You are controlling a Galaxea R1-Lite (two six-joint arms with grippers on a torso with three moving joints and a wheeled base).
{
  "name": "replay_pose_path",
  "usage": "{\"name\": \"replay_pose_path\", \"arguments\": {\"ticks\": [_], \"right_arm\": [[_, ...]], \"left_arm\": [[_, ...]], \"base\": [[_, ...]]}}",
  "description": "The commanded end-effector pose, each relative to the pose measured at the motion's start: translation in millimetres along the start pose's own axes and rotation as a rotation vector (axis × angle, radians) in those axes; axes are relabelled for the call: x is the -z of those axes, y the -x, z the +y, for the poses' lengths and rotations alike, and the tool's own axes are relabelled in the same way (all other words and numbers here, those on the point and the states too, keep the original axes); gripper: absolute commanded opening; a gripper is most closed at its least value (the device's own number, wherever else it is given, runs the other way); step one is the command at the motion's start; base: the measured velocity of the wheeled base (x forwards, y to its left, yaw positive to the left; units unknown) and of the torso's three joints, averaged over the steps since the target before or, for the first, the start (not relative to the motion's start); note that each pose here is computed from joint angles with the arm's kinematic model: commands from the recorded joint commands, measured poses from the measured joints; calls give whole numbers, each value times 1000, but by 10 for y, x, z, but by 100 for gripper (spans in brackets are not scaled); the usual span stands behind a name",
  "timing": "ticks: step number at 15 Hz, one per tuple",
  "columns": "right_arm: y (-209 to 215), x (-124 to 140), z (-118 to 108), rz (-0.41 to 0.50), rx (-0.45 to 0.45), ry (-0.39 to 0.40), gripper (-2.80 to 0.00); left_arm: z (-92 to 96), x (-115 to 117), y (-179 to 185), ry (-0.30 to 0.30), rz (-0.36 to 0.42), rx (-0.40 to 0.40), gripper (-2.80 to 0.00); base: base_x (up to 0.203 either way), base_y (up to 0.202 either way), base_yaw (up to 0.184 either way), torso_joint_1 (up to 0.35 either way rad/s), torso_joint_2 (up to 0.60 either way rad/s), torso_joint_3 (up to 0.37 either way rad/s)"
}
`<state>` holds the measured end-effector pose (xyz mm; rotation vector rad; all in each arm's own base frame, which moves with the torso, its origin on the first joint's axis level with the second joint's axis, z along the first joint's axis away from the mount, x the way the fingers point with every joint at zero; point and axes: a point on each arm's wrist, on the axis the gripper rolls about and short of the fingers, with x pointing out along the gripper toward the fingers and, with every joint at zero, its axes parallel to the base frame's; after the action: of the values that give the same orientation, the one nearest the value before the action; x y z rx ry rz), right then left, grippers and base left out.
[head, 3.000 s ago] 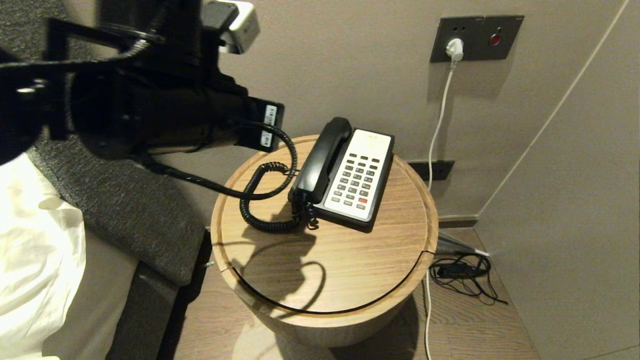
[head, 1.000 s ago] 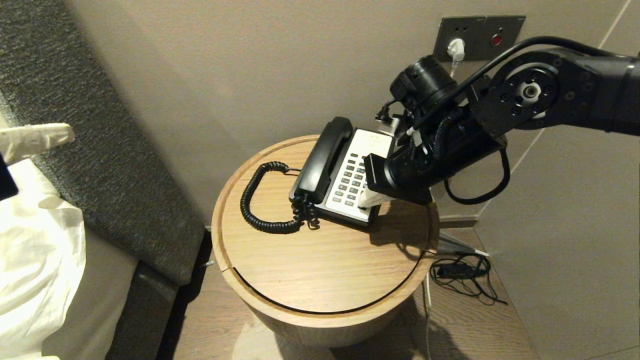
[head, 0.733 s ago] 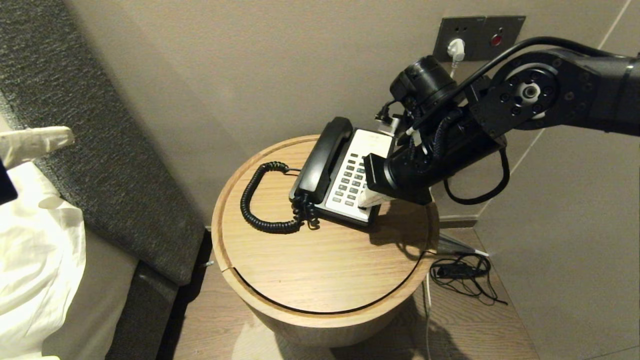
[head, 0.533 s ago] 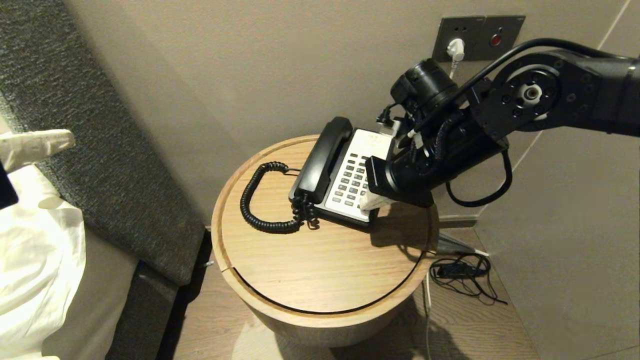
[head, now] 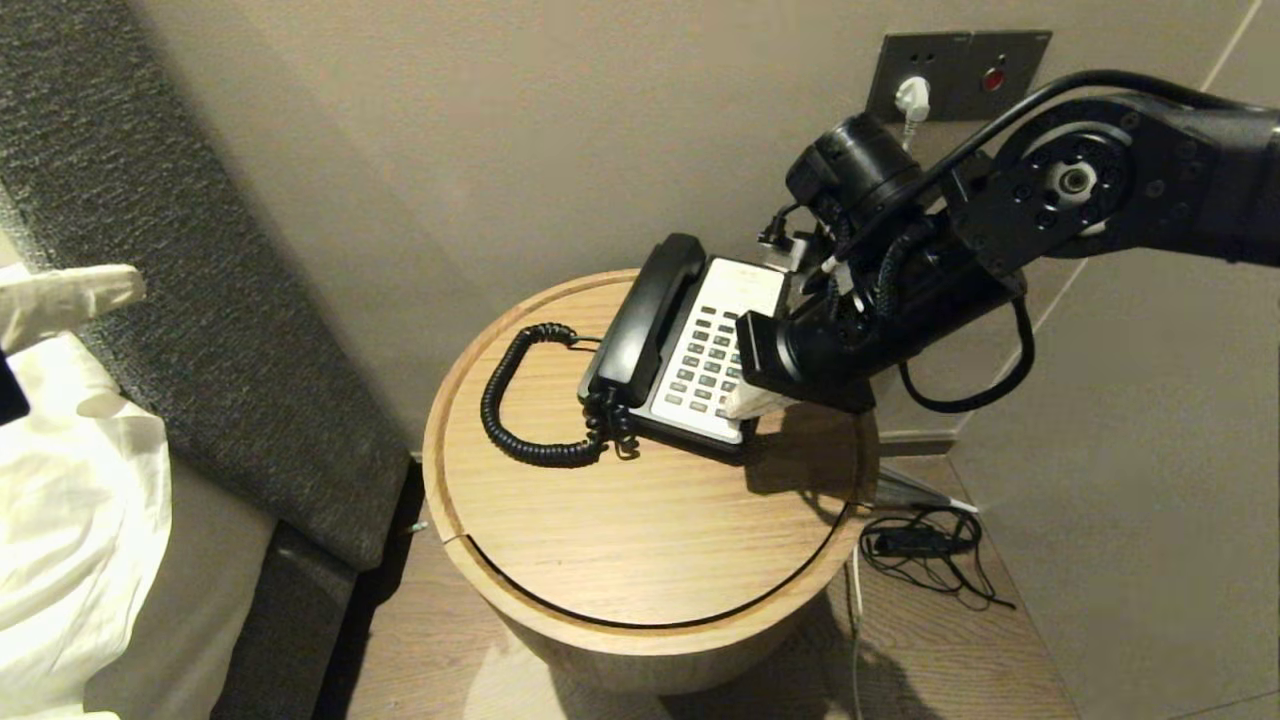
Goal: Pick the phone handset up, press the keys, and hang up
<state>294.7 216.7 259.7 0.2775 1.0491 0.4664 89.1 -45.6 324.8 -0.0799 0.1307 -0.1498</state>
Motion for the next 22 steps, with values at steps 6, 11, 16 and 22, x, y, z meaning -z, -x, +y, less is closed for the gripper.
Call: {"name": "replay_pose_path", "arguments": {"ticks": [6, 11, 16, 22], "right_arm": [[1262, 329, 46, -137, -92, -9, -280], [1961, 786, -292, -248, -83, -77, -280], [2593, 1457, -655, -447, -55, -202, -280], [2940, 2124, -767, -634, 2, -324, -280]], "left_arm": [[33, 34, 54, 1, 1, -10, -280], [207, 322, 217, 4, 20, -99, -280], [453, 810, 595, 39, -15, -322, -280], [519, 1631, 1037, 31, -41, -566, -280]], "base": [[0, 0, 0, 0, 0, 0], [0, 0, 0, 0, 0, 0], [0, 0, 0, 0, 0, 0], [0, 0, 0, 0, 0, 0]]}}
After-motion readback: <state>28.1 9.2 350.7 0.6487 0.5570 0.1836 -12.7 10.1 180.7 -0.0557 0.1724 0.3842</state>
